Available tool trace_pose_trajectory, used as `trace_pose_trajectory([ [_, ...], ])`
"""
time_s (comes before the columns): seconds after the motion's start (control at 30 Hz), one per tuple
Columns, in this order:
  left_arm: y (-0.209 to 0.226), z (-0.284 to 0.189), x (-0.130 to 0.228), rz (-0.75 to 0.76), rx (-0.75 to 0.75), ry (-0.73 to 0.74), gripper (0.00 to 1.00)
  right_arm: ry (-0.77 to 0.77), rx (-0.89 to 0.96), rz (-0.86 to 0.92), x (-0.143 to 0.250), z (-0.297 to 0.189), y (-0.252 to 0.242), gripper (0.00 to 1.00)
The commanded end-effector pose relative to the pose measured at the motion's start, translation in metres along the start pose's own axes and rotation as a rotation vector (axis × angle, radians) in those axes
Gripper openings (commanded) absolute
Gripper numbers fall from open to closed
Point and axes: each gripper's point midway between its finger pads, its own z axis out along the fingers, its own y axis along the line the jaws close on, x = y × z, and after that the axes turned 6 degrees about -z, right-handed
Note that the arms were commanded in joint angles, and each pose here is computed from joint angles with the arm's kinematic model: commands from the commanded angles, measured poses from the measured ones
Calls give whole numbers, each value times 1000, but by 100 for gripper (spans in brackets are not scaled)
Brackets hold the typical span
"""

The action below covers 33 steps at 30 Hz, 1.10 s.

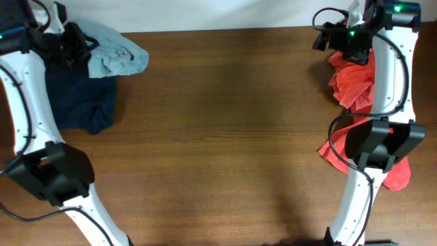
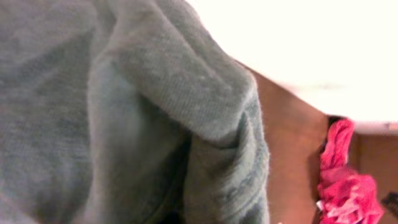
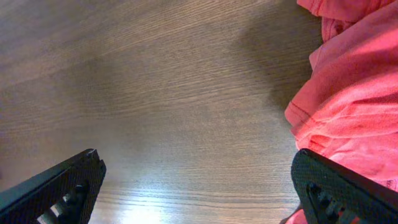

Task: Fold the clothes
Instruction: 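Carry the blue bundle left and place it on the navy garment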

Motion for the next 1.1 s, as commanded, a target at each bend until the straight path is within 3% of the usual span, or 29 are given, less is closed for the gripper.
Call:
trace_pose_trajectory([
  [0.0,10,-32,-21,-105,23,-79,1,-3,-15,-22,1,-6,7,99],
  [0.27,56,-70,-64,-196,14,-233,1,-1,-15,-21,1,-5,7,98],
  [0.53,72,-68,-98,-242,32,-346,1,24,-14,-14,8,-6,7,98],
  [0.9,138,6,-84,-349,-21,-221,1,46,-13,-7,13,-6,7,98],
  [1.07,174,45,-45,-472,-81,-67,1,45,-13,-7,13,-6,7,98],
])
